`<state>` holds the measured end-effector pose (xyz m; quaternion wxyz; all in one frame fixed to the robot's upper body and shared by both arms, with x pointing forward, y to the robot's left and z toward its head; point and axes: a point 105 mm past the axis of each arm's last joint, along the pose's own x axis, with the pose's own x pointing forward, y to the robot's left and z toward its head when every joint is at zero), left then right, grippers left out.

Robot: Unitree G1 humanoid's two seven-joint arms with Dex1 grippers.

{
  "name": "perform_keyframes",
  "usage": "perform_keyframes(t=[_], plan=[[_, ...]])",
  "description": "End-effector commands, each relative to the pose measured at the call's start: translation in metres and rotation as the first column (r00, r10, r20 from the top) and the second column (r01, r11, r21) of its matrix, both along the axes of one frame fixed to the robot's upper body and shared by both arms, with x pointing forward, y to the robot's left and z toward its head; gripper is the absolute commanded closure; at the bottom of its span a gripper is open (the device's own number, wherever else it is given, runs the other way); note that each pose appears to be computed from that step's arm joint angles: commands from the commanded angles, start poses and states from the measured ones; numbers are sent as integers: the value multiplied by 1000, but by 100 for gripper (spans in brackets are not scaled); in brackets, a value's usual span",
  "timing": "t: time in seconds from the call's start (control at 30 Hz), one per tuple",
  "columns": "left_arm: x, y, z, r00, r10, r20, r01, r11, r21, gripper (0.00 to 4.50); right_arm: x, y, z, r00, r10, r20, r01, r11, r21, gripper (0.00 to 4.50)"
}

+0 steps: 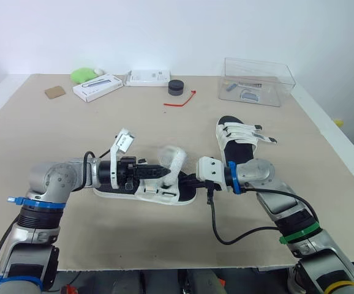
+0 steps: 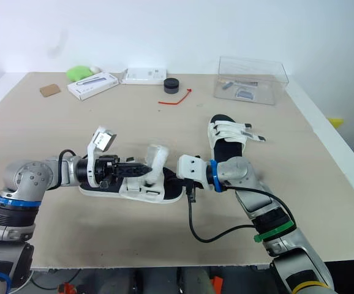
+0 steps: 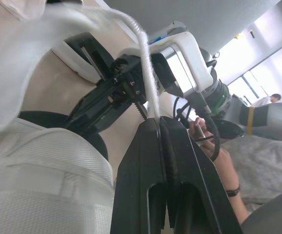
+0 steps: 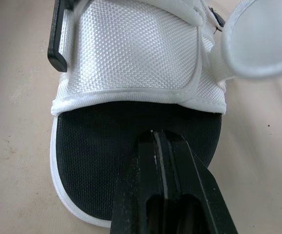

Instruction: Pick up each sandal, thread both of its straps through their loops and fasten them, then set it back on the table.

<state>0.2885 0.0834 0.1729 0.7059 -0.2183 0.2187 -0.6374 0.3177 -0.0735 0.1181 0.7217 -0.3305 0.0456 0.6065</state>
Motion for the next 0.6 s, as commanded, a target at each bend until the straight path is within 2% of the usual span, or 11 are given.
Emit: perform_keyframes(t=[0.03, 0.43, 0.6], plan=[[-4, -5, 13, 999, -22, 41, 23, 999, -29, 440, 2, -13, -14, 998, -54, -42, 52, 997, -50, 450], [-7, 1, 1, 1000, -16, 11, 16, 1000, 24, 440, 2, -12, -15, 998, -53, -41, 51, 997, -50, 450], [4, 10, -3, 999, 36, 6, -36, 999, 31, 440, 2, -11, -15, 998, -52, -40, 50, 998, -49, 450]])
